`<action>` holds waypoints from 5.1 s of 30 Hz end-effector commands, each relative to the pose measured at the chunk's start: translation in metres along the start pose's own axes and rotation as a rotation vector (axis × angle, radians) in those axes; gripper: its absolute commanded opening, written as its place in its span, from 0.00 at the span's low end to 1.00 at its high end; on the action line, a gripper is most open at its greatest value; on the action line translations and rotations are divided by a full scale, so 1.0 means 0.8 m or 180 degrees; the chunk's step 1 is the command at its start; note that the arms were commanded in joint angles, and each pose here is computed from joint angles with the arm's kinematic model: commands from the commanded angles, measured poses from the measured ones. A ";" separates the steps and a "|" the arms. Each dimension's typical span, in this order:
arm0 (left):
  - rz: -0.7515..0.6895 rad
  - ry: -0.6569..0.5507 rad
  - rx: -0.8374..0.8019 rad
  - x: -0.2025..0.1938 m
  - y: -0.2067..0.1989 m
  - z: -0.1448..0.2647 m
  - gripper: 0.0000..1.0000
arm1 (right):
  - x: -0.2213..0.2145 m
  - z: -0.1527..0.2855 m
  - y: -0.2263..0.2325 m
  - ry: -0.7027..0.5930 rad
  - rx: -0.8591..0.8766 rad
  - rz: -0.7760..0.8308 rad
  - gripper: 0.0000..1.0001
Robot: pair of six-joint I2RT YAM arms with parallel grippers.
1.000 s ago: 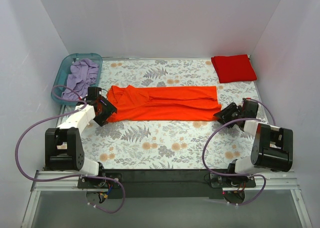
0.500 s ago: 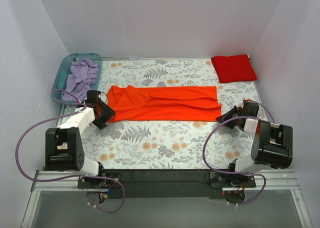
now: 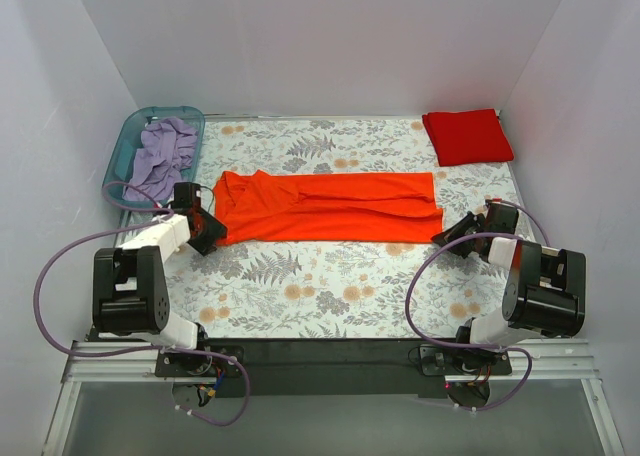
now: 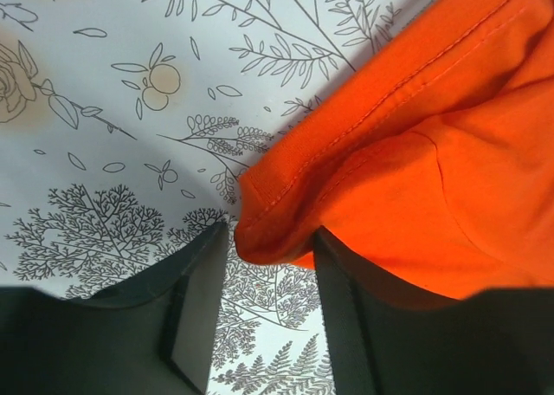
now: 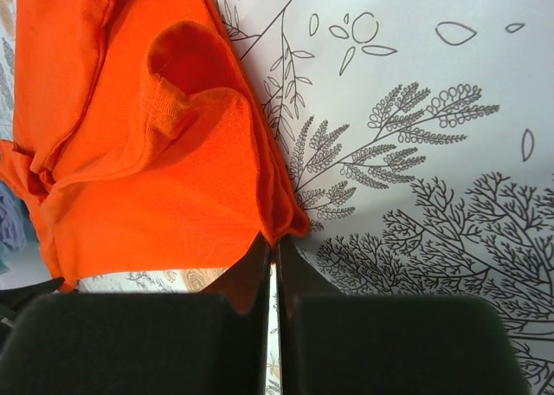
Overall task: Fold and stack the t-shirts
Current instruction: Fold the tshirt
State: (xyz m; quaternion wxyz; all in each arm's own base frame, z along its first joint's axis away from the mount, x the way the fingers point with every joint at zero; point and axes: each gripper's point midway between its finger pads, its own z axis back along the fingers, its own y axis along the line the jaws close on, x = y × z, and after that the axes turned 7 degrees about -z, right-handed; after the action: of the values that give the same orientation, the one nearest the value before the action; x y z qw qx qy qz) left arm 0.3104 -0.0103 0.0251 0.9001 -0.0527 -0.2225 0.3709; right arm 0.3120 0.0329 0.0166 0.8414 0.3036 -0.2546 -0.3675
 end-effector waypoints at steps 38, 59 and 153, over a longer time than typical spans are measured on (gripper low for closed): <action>-0.0265 0.0398 0.0602 -0.036 0.060 0.039 0.51 | 0.018 0.086 -0.052 -0.0014 -0.1003 0.0466 0.31; -0.0836 0.0116 -0.0442 -0.046 -0.070 0.114 0.62 | 0.002 0.037 0.106 0.0162 -0.0306 0.2300 0.35; -0.1411 0.0658 0.0443 -0.137 0.018 0.029 0.58 | -0.011 -0.003 0.050 0.0402 -0.1139 0.2527 0.23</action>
State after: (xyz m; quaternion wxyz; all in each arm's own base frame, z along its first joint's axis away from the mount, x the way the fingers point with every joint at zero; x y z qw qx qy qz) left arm 0.2450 -0.0910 0.0173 0.9746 -0.0140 -0.1404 0.1741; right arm 0.3160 0.0607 0.0402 0.9755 0.0154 -0.2192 0.0104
